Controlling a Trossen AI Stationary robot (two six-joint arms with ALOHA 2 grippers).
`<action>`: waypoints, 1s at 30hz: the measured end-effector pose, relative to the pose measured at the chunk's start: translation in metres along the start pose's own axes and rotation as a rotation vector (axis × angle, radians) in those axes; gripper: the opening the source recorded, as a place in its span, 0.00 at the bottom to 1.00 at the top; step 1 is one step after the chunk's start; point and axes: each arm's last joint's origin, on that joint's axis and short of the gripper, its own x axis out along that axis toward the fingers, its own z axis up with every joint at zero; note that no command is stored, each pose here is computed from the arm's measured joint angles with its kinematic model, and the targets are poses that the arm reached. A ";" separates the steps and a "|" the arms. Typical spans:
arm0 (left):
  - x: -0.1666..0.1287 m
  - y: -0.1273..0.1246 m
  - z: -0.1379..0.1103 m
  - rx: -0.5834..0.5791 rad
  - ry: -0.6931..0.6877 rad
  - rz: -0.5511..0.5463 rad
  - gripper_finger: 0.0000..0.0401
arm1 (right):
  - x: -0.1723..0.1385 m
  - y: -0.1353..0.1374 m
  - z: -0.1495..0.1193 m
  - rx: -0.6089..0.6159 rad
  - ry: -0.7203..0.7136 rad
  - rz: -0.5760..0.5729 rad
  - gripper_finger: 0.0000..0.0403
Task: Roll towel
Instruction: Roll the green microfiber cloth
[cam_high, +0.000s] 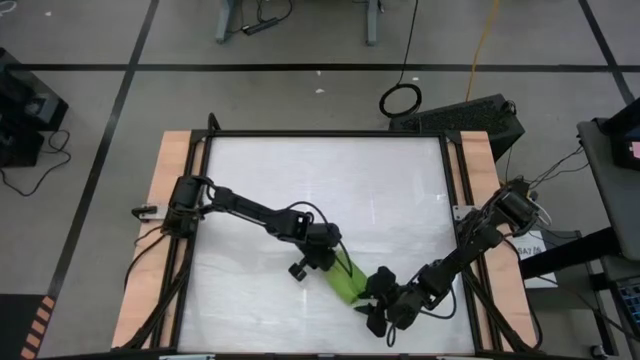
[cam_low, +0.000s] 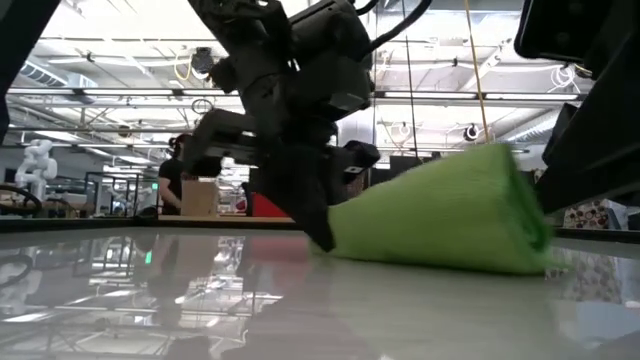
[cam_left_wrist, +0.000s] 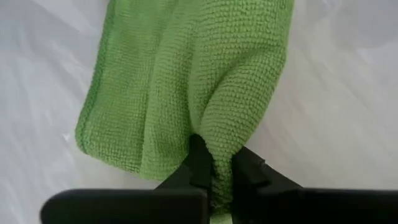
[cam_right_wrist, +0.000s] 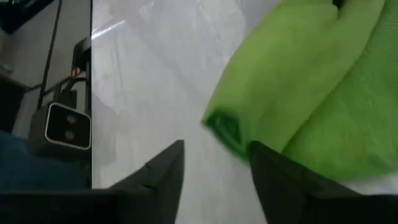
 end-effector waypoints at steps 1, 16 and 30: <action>0.000 -0.002 -0.003 -0.017 0.028 -0.013 0.05 | -0.001 0.000 0.000 -0.017 0.000 0.001 0.45; -0.012 -0.006 -0.032 -0.520 0.174 -0.307 0.05 | -0.010 0.009 0.014 -0.592 -0.038 -0.080 0.53; -0.023 0.017 -0.028 -0.639 0.092 -0.333 0.05 | 0.009 -0.004 0.050 -0.867 -0.092 -0.196 0.53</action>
